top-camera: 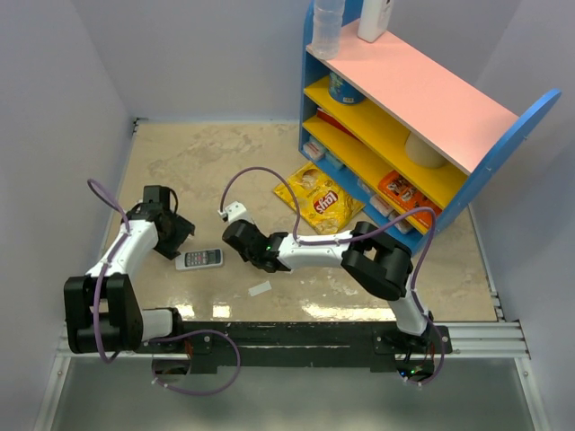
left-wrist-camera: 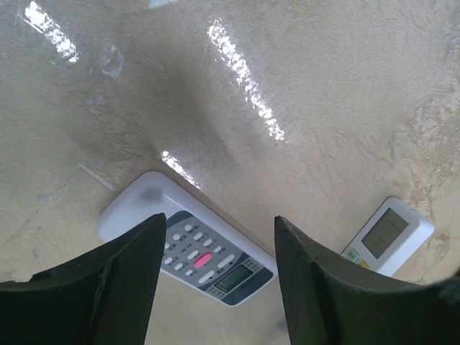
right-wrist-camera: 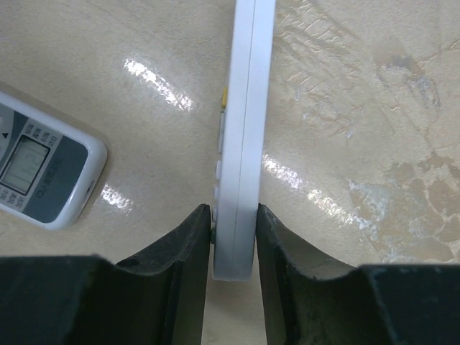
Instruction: Unload the batteries from the remote control
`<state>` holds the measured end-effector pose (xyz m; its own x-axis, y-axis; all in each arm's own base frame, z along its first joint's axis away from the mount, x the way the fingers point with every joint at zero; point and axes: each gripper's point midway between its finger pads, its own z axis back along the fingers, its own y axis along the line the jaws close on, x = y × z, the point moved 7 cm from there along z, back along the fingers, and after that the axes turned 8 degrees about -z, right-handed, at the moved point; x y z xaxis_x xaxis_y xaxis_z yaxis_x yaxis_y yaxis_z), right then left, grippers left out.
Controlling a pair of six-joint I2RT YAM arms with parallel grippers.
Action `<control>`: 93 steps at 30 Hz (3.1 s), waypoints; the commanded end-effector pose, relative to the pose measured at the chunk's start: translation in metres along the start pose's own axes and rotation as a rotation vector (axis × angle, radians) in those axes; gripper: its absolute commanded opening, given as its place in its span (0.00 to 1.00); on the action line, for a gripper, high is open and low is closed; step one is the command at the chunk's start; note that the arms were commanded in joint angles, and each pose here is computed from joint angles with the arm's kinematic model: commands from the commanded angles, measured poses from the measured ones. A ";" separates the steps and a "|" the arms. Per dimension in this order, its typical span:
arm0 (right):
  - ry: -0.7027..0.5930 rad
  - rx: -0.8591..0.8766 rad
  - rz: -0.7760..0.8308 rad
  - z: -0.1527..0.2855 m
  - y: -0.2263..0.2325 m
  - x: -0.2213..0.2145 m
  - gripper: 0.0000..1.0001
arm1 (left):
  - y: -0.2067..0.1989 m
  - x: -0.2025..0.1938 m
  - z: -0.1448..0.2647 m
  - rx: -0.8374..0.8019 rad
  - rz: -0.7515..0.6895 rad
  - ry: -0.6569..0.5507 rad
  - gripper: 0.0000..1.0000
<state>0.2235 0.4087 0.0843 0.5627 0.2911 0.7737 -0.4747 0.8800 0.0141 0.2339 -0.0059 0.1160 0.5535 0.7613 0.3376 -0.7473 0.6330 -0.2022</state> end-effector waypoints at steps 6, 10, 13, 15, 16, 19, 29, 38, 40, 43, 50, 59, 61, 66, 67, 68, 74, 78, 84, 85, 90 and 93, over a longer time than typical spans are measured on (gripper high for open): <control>-0.083 -0.031 -0.018 0.009 0.000 0.023 0.29 | 0.001 0.002 -0.007 0.035 0.049 0.023 0.64; -0.096 -0.106 0.027 0.012 -0.004 0.022 0.17 | 0.006 0.002 -0.004 0.079 0.075 0.017 0.65; -0.109 -0.233 0.078 0.018 -0.016 0.020 0.14 | 0.004 0.003 0.001 0.072 0.084 0.014 0.66; -0.117 -0.324 0.125 0.023 -0.026 0.018 0.13 | 0.003 0.005 0.004 0.064 0.088 0.014 0.67; -0.118 -0.349 0.145 0.024 -0.027 0.016 0.13 | 0.002 0.005 0.006 0.060 0.089 0.014 0.67; -0.094 -0.411 0.204 0.021 -0.029 0.007 0.13 | 0.003 0.005 0.009 0.072 0.104 0.018 0.69; -0.009 -0.303 0.262 0.016 0.008 -0.036 0.39 | 0.013 -0.014 0.009 0.134 0.211 0.118 0.83; -0.025 -0.185 0.135 0.039 0.013 -0.022 0.54 | 0.017 -0.019 0.003 0.184 0.295 0.134 0.84; -0.045 -0.135 0.125 0.053 0.010 -0.011 0.57 | 0.017 -0.019 0.003 0.189 0.305 0.133 0.83; -0.068 0.107 0.099 0.068 0.016 0.011 0.63 | 0.015 -0.007 0.006 0.202 0.299 0.077 0.83; -0.162 0.494 0.283 0.050 0.037 0.029 0.75 | 0.018 0.027 0.007 0.238 0.165 0.008 0.84; -0.200 0.601 0.478 -0.001 0.055 0.037 0.76 | 0.036 0.042 -0.001 0.217 0.085 -0.010 0.83; -0.203 0.620 0.523 -0.003 0.057 0.035 0.77 | 0.036 0.043 0.000 0.211 0.077 -0.016 0.83; -0.176 0.619 0.609 -0.018 0.056 0.030 0.77 | 0.037 0.044 0.001 0.189 0.060 -0.022 0.82; -0.160 0.621 0.612 -0.021 0.052 0.030 0.77 | 0.037 0.043 0.001 0.185 0.059 -0.019 0.82; -0.161 0.627 0.616 -0.023 0.053 0.032 0.76 | 0.037 0.043 0.001 0.186 0.060 -0.016 0.82; -0.059 0.730 0.642 -0.037 0.054 0.020 0.72 | 0.031 0.045 0.004 0.149 0.052 -0.012 0.81; -0.021 0.763 0.647 -0.039 0.053 0.006 0.69 | 0.032 0.043 0.001 0.135 0.015 -0.010 0.80; -0.016 0.834 0.648 -0.037 0.056 -0.003 0.66 | 0.030 0.039 -0.006 0.049 -0.072 -0.016 0.79; -0.010 0.845 0.653 -0.037 0.057 -0.004 0.64 | 0.031 0.038 -0.007 0.051 -0.092 -0.013 0.78; -0.002 0.879 0.650 -0.036 0.058 -0.010 0.56 | 0.035 0.036 -0.011 0.074 -0.128 0.015 0.78; -0.024 0.865 0.638 -0.038 0.060 -0.007 0.65 | 0.034 0.036 -0.012 0.070 -0.123 0.014 0.78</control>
<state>0.2241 0.4751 0.0668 0.0257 0.5772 0.8162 -0.9994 0.0334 0.0078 0.2288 0.0424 0.1106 0.6341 0.7027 0.3228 -0.7211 0.6880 -0.0810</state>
